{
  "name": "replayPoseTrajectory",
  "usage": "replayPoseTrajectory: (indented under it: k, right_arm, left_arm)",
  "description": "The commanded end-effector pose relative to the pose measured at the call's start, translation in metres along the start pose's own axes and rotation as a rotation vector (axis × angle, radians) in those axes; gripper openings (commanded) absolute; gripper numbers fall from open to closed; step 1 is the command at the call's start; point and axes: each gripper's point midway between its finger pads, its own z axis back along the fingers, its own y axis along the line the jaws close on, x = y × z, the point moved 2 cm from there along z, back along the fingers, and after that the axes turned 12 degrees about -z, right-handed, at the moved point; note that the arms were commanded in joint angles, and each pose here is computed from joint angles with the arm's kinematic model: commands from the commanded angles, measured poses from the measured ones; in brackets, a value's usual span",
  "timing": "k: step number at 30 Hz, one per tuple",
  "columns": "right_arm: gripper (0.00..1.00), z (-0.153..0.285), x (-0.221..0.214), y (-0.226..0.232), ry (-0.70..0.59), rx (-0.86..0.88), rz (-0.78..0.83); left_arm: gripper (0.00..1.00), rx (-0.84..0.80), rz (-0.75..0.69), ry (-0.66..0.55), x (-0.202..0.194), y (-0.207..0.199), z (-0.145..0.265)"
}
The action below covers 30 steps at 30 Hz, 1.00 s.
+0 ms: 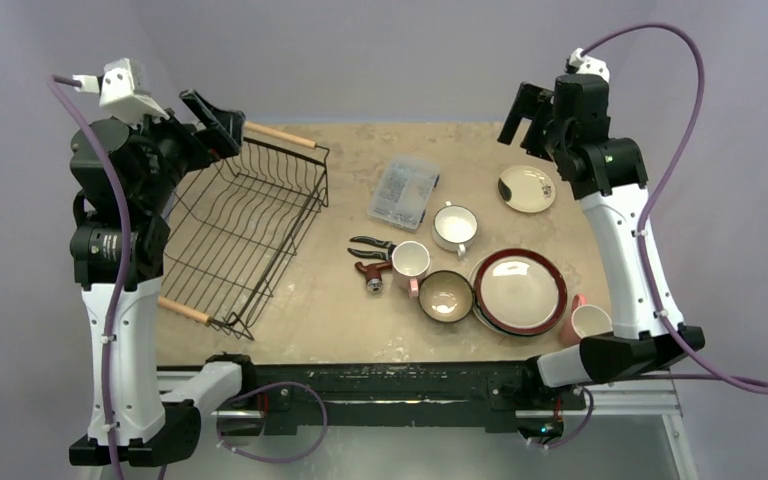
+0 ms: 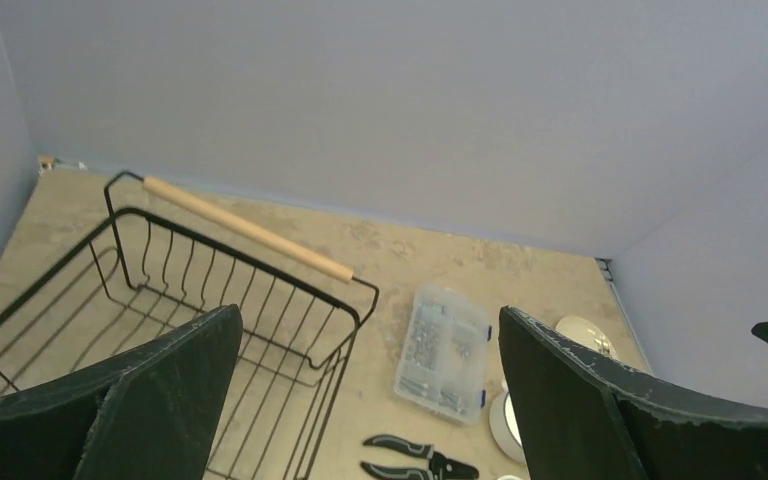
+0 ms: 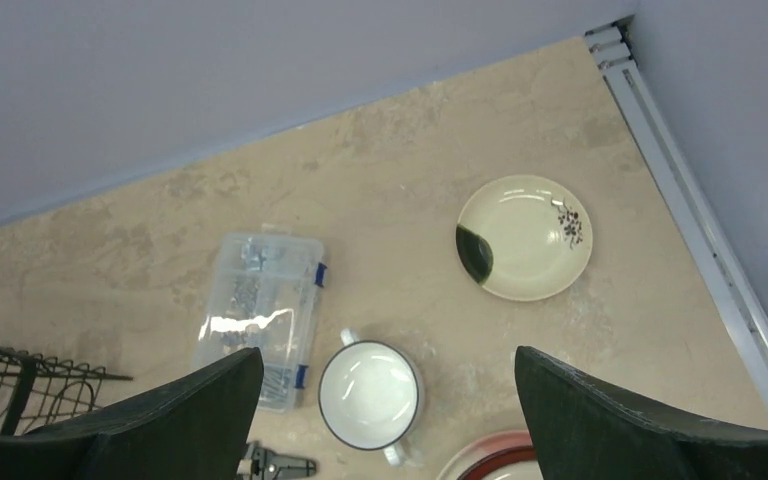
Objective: Load the mixed dishes into the dish rack
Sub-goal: Pick up the cup at the center of the board.
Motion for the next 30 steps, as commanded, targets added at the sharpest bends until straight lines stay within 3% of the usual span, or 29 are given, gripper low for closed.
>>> replayPoseTrajectory:
  k: [1,6,15,24,30]
  right_arm:
    - [0.99,-0.007,-0.026,-0.001,0.083,0.024,0.030]
    - [0.99,-0.030,-0.088,0.008,0.353,0.116,0.110]
    - [0.99,-0.027,-0.207,0.030,0.620,0.303,0.304]
    - [0.97,-0.008,-0.278,0.040,0.712,0.337,0.465]
    - [0.88,-0.021,-0.300,0.022,0.645,0.125,0.528]
  left_arm:
    - [0.99,-0.004,0.102,0.113,-0.035,0.000,-0.004]
    - [0.99,-0.015,0.155,0.169,-0.054,-0.003,-0.005]
    - [0.98,-0.101,0.212,0.261,-0.077,-0.017,-0.003]
    - [0.98,-0.234,0.264,0.404,-0.104,-0.043,0.004]
    - [0.95,-0.328,0.242,0.507,-0.121,-0.070,0.014]
